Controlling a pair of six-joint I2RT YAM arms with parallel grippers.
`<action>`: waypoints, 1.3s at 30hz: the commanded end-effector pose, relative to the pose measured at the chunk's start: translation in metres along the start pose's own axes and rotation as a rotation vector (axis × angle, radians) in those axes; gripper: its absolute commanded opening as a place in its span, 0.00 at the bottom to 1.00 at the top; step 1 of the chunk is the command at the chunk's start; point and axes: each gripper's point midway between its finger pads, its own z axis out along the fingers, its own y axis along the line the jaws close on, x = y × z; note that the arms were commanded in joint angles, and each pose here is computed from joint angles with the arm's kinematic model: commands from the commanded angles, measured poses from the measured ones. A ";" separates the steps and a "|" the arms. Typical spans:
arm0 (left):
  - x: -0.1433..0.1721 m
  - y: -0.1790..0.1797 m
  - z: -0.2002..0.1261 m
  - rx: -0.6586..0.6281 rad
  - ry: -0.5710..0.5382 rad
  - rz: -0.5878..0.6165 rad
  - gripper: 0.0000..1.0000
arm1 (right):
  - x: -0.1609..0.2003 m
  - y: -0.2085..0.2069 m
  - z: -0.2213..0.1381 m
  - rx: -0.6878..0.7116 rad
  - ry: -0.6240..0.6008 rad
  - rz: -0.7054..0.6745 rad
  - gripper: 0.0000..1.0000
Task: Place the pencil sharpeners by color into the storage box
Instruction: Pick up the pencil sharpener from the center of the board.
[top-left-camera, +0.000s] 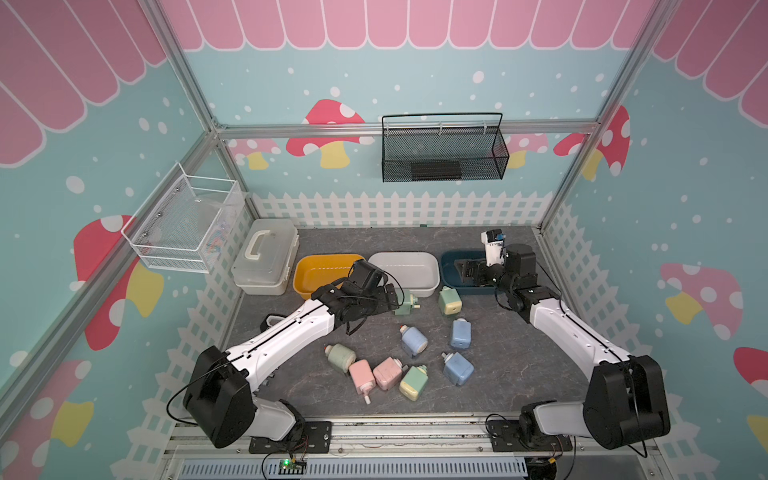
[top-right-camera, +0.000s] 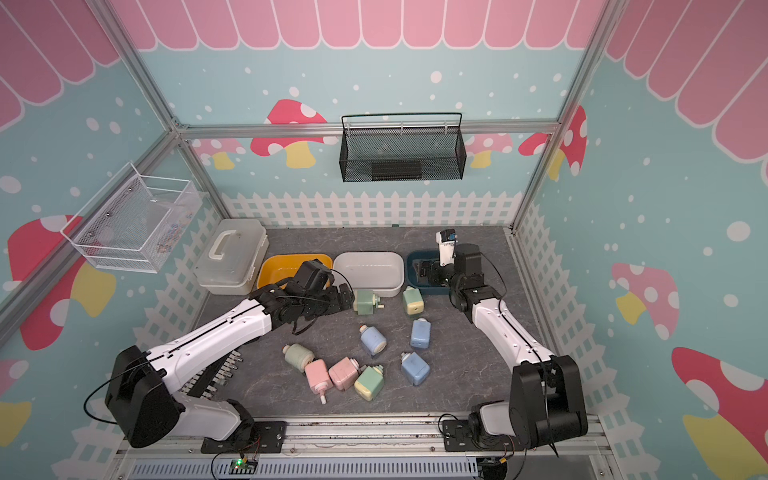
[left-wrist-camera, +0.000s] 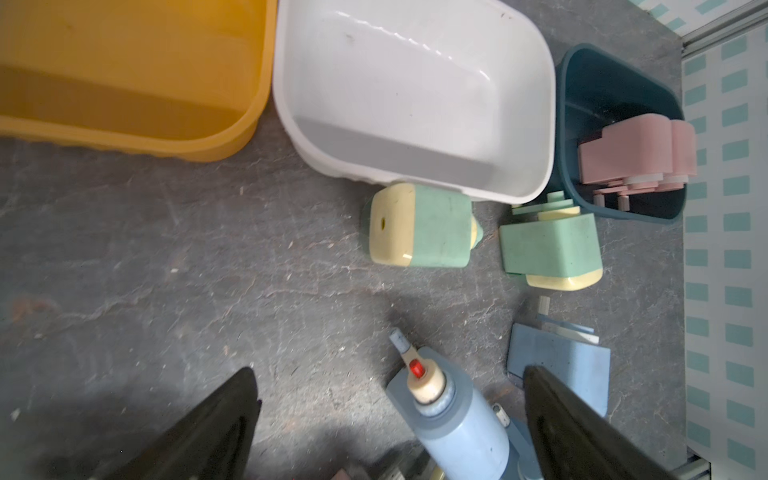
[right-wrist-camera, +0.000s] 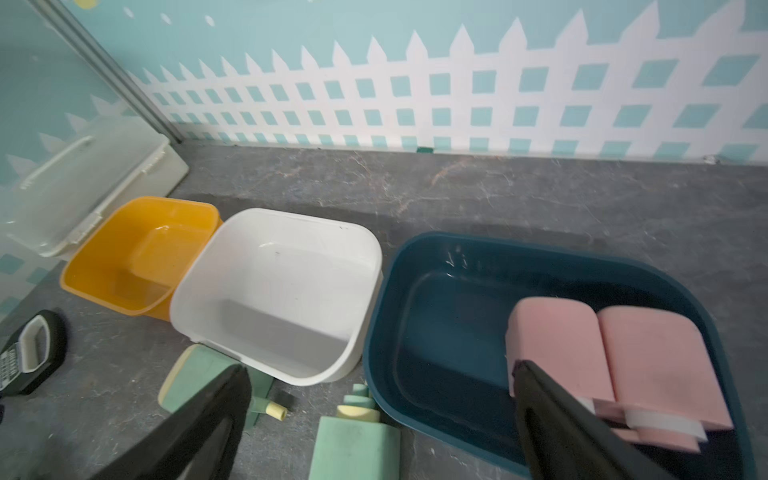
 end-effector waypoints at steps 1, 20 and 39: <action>0.037 0.041 -0.010 -0.157 0.094 -0.061 0.99 | -0.023 0.026 -0.014 -0.116 -0.109 -0.054 0.98; 0.118 0.087 -0.021 -0.173 0.220 -0.304 0.98 | -0.001 0.053 -0.022 -0.157 -0.052 -0.137 0.98; 0.144 0.096 -0.017 -0.258 0.371 -0.317 0.95 | 0.010 0.049 -0.018 -0.123 -0.007 -0.167 0.98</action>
